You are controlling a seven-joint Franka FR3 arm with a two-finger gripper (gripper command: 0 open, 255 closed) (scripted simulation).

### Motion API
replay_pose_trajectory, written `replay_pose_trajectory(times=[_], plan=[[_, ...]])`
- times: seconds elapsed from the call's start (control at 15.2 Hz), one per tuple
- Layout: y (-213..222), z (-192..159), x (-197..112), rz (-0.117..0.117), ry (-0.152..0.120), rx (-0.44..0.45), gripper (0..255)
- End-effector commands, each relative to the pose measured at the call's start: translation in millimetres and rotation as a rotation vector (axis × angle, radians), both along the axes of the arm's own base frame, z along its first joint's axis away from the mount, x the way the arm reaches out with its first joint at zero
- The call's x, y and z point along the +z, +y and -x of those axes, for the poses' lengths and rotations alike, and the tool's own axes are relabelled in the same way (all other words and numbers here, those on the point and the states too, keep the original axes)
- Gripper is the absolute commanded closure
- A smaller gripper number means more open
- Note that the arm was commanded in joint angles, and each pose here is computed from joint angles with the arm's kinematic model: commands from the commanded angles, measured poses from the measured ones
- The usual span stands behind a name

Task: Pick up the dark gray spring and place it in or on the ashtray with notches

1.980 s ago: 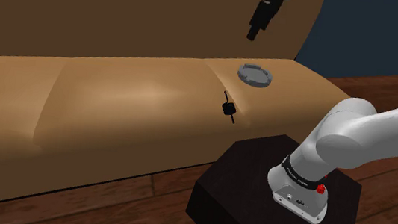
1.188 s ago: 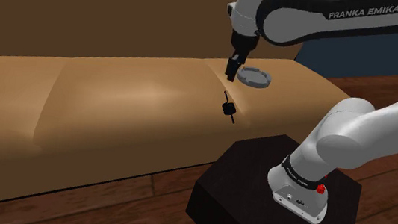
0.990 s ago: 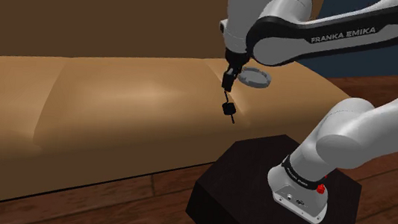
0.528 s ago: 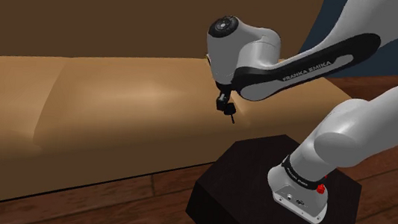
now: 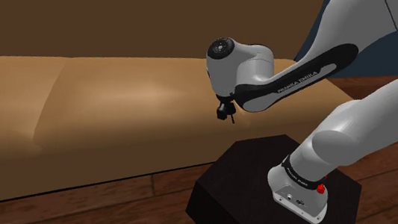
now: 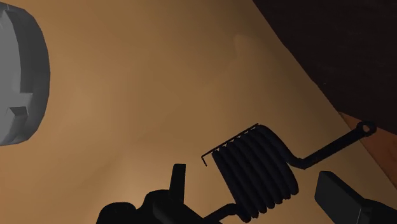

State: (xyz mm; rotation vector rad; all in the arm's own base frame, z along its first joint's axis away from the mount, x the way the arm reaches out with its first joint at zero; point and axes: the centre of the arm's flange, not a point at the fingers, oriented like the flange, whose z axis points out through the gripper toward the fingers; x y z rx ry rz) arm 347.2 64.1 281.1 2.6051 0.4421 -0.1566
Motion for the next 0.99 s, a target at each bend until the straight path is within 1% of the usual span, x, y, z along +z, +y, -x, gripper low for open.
replay_pose_trajectory(times=[0.0,0.46,0.53,0.92], plan=[[-4.4,-0.4,-5.6,0.0,0.0,0.001,0],[-4.4,-0.4,-5.6,0.0,0.0,0.001,0],[-4.4,-0.4,-5.6,0.0,0.0,0.001,255],[-4.4,-0.4,-5.6,0.0,0.0,0.001,255]])
